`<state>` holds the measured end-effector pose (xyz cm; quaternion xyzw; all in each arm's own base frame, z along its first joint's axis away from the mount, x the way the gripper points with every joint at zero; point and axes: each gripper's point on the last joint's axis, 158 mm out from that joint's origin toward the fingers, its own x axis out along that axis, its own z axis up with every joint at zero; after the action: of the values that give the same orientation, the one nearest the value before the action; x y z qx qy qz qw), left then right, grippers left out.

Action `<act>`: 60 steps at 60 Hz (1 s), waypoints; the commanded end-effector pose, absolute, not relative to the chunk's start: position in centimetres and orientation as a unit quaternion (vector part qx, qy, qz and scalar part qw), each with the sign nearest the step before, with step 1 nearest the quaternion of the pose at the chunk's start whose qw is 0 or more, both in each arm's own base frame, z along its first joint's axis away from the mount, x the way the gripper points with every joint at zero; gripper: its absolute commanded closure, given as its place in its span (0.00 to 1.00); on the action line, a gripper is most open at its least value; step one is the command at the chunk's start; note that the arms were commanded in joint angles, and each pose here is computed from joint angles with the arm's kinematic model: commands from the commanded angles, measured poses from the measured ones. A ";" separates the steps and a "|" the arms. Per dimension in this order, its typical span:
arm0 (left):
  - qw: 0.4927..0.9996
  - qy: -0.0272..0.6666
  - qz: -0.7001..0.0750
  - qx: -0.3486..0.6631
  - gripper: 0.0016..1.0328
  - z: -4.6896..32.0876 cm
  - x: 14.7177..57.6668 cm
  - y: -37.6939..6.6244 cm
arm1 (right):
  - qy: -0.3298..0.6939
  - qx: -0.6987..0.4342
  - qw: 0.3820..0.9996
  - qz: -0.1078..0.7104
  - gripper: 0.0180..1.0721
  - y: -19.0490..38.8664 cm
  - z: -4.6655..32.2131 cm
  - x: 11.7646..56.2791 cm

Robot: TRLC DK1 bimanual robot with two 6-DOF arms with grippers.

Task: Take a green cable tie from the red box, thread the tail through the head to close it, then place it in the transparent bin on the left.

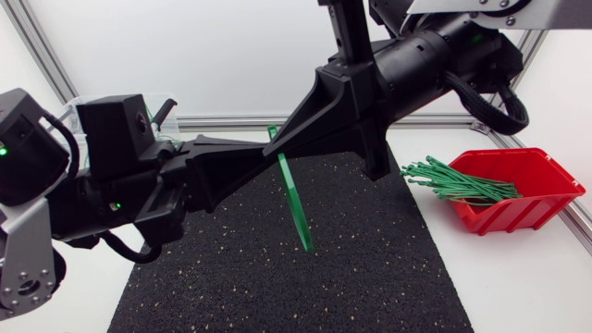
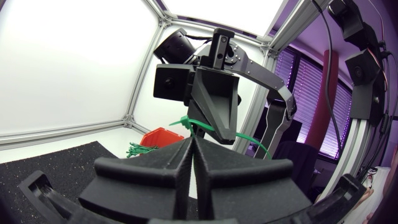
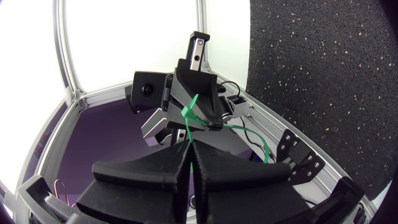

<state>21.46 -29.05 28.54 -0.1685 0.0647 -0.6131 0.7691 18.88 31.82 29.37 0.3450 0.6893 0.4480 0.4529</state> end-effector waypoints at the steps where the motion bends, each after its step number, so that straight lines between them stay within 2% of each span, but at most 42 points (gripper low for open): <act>1: 0.758 0.055 -0.627 -0.170 0.97 29.0 20.1 -29.0 | 0.695 0.357 0.455 0.428 0.95 31.4 28.7 19.5; 20: 0.744 0.052 -0.643 -0.172 0.97 29.6 18.5 -29.5 | 0.701 0.364 0.452 0.413 0.94 31.4 27.7 20.7; 30: 0.744 0.046 -0.644 -0.173 0.97 30.1 18.4 -29.3 | 0.705 0.367 0.450 0.407 0.90 31.4 27.1 21.0; 37: 0.747 0.044 -0.641 -0.173 0.97 30.2 18.6 -29.2 | 0.701 0.359 0.456 0.415 0.78 31.7 27.4 20.8; 41: 0.752 0.044 -0.635 -0.172 0.97 30.3 19.1 -28.8 | 0.697 0.349 0.458 0.429 0.57 31.9 28.0 19.9; 43: 0.753 0.044 -0.633 -0.171 0.97 30.2 19.4 -28.6 | 0.694 0.346 0.459 0.433 0.50 31.9 28.3 19.6; 52: 0.759 0.044 -0.629 -0.164 0.97 30.3 20.6 -27.6 | 0.684 0.343 0.466 0.445 0.31 31.7 29.2 19.1; 60: 0.759 0.059 -0.629 -0.159 0.97 29.6 21.7 -26.7 | 0.677 0.339 0.471 0.453 0.20 31.5 29.6 18.9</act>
<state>21.09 -27.25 28.55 -0.1643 0.0729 -0.6268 0.7582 19.42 31.63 29.53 0.3426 0.6766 0.4516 0.4700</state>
